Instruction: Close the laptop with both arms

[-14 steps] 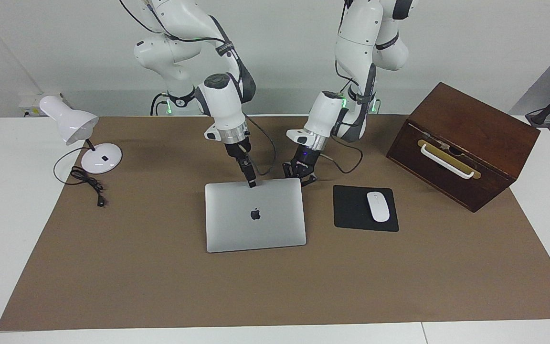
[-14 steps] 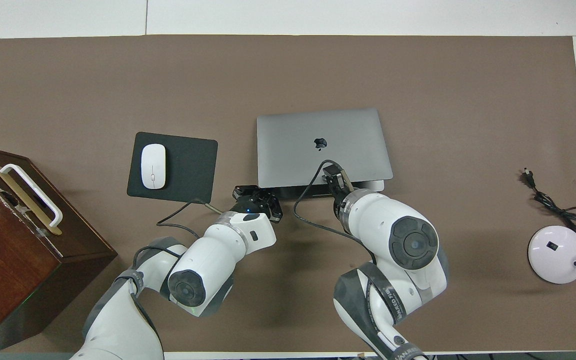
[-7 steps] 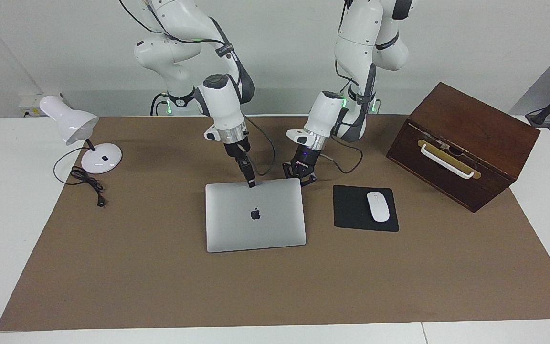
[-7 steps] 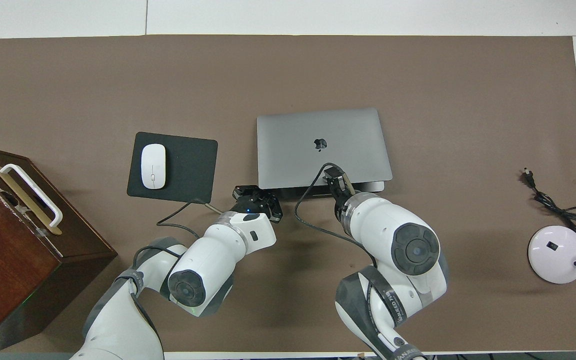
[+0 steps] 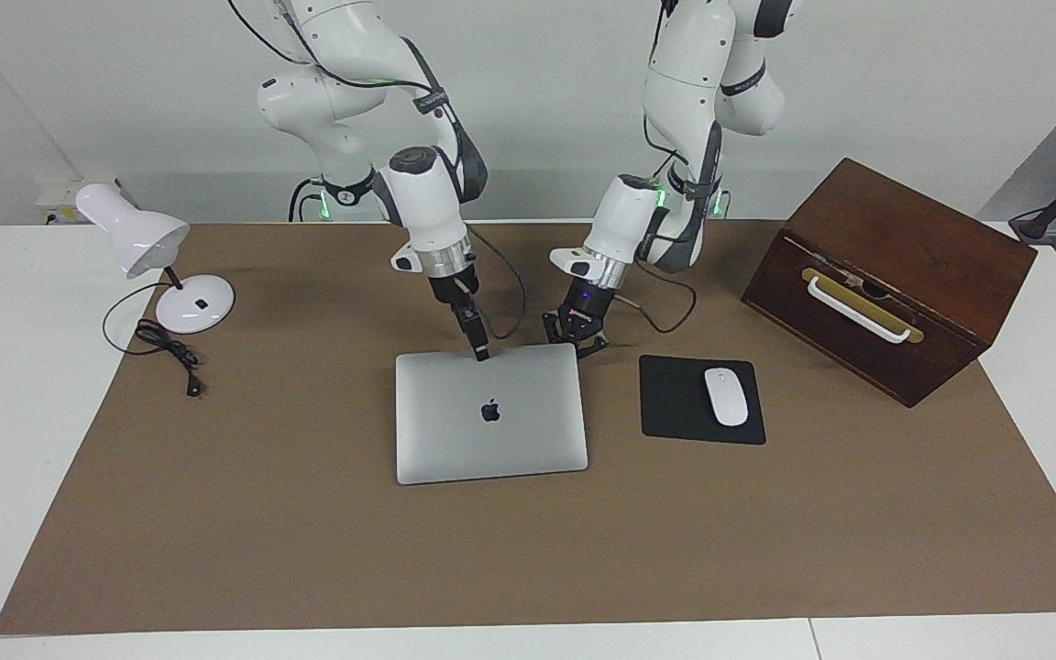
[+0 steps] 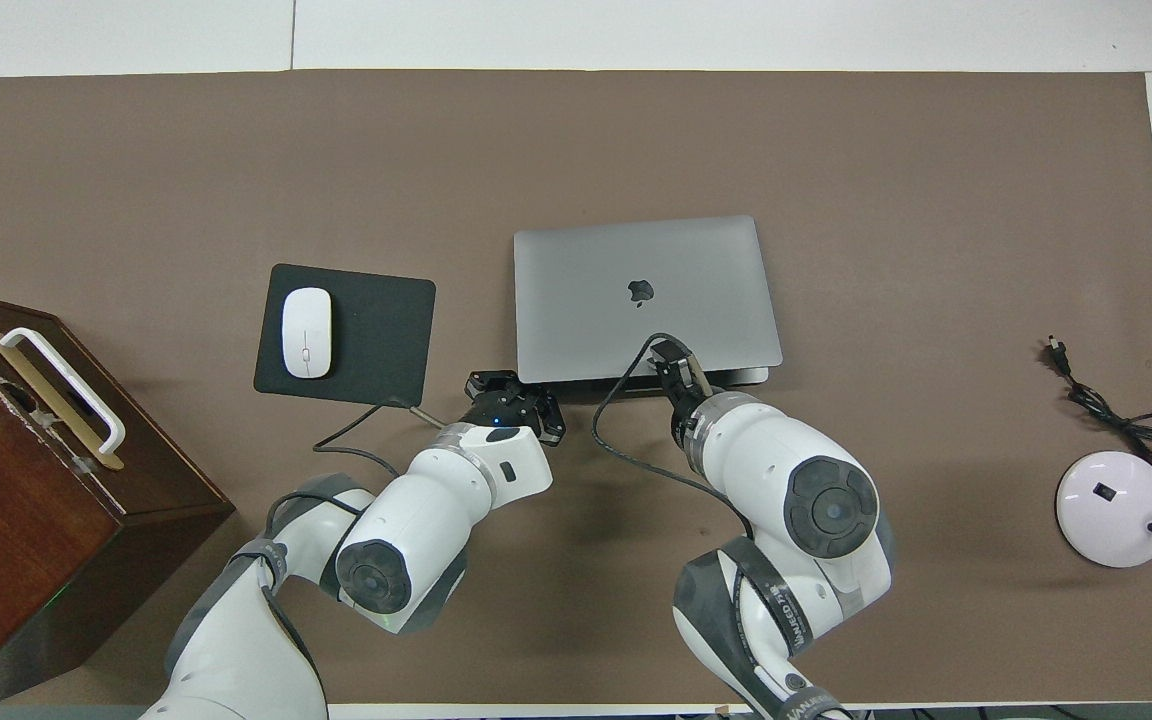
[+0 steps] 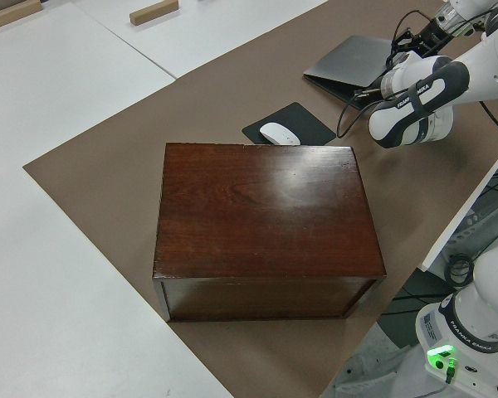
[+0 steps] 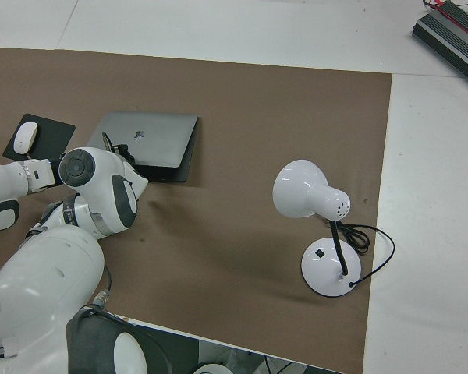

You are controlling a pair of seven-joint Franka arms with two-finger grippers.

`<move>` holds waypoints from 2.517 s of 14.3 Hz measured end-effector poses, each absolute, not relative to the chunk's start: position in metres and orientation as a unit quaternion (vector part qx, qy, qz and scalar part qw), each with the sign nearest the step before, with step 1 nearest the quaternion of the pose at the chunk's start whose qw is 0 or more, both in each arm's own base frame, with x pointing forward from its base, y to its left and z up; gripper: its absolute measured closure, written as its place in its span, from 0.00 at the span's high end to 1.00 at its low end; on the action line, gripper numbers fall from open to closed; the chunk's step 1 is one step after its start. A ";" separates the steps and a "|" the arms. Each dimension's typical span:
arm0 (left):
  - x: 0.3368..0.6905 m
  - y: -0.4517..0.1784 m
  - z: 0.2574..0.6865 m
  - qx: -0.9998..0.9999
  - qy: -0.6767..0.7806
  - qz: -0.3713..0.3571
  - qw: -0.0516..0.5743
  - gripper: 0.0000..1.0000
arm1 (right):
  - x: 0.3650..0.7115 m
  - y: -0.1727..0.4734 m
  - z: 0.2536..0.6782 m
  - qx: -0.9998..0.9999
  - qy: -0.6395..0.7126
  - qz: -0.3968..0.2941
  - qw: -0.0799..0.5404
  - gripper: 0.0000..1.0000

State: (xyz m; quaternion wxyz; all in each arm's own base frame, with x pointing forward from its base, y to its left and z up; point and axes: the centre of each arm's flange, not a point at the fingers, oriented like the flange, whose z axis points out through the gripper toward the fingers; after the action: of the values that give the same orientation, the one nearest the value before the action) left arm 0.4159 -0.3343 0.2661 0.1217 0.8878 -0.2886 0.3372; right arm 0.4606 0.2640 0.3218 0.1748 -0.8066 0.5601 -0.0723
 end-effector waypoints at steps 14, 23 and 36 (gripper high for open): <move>0.416 -0.334 0.266 0.888 -0.289 0.337 0.122 0.01 | 0.460 0.263 0.312 -0.806 0.560 -0.074 0.179 1.00; 0.416 -0.334 0.266 0.888 -0.287 0.337 0.122 0.01 | 0.451 0.261 0.383 -0.818 0.559 -0.049 0.126 1.00; 0.416 -0.333 0.267 0.891 -0.281 0.335 0.124 0.01 | 0.457 0.142 0.525 -0.914 0.392 -0.019 0.105 1.00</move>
State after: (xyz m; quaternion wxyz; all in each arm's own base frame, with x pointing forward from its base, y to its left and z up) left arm 0.4159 -0.3330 0.2666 0.1237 0.8909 -0.2809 0.3348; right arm 0.4566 0.1421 0.5248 0.1045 -0.9138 0.3919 -0.0194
